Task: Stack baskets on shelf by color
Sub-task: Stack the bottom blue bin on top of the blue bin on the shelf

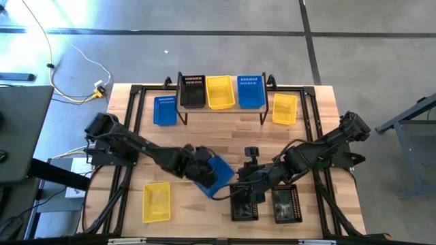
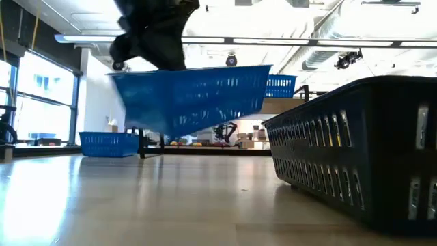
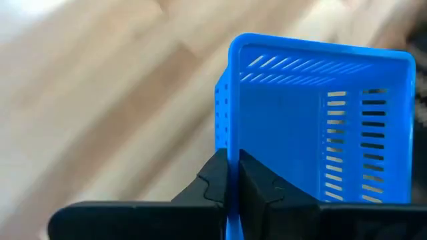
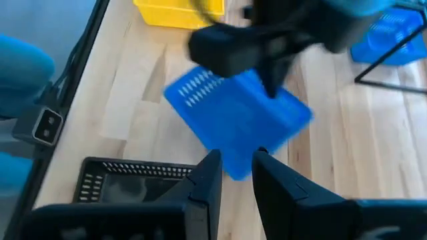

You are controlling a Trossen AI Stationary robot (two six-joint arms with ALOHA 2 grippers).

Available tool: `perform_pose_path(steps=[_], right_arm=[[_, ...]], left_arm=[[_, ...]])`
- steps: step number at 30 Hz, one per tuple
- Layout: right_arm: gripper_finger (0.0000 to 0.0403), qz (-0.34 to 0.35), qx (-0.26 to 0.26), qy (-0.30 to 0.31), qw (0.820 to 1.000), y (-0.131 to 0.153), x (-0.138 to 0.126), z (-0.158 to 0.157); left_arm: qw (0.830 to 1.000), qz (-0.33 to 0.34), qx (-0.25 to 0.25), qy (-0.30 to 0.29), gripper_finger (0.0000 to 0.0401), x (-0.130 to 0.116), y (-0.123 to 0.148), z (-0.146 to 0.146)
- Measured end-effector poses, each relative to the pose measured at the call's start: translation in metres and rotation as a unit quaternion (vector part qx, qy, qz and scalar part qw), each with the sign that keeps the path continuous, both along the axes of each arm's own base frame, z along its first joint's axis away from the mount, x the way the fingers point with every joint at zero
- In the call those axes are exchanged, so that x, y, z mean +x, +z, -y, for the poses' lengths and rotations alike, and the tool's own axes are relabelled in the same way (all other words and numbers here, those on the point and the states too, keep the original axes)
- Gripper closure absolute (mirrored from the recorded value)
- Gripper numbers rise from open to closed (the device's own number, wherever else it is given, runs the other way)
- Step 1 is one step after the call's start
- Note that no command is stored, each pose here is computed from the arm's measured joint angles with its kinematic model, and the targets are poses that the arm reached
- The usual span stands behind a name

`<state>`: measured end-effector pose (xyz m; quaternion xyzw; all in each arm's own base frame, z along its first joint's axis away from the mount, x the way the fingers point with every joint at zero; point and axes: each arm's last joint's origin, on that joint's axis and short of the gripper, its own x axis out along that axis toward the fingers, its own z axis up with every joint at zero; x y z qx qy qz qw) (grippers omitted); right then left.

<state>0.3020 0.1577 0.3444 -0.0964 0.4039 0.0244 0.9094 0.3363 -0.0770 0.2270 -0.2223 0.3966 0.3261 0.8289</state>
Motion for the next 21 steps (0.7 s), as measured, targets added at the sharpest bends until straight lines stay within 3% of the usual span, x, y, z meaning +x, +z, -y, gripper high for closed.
perform_pose_path(steps=[9, 19, 21], right_arm=[[0.0332, 0.001, -0.021, 0.033, 0.999, 0.0, 0.001, 0.0], [0.0331, -0.016, -0.071, 0.065, 0.995, -0.002, -0.002, 0.002], [0.0331, -0.009, -0.076, 0.048, 0.996, -0.001, 0.0, 0.004]], left_arm=[[0.994, 0.055, 0.07, 0.056, 0.0396, -0.007, 0.03, -0.028], [0.995, 0.078, 0.041, 0.053, 0.0396, -0.014, 0.046, -0.034], [0.994, 0.088, 0.036, 0.06, 0.0396, -0.016, 0.05, -0.035]])
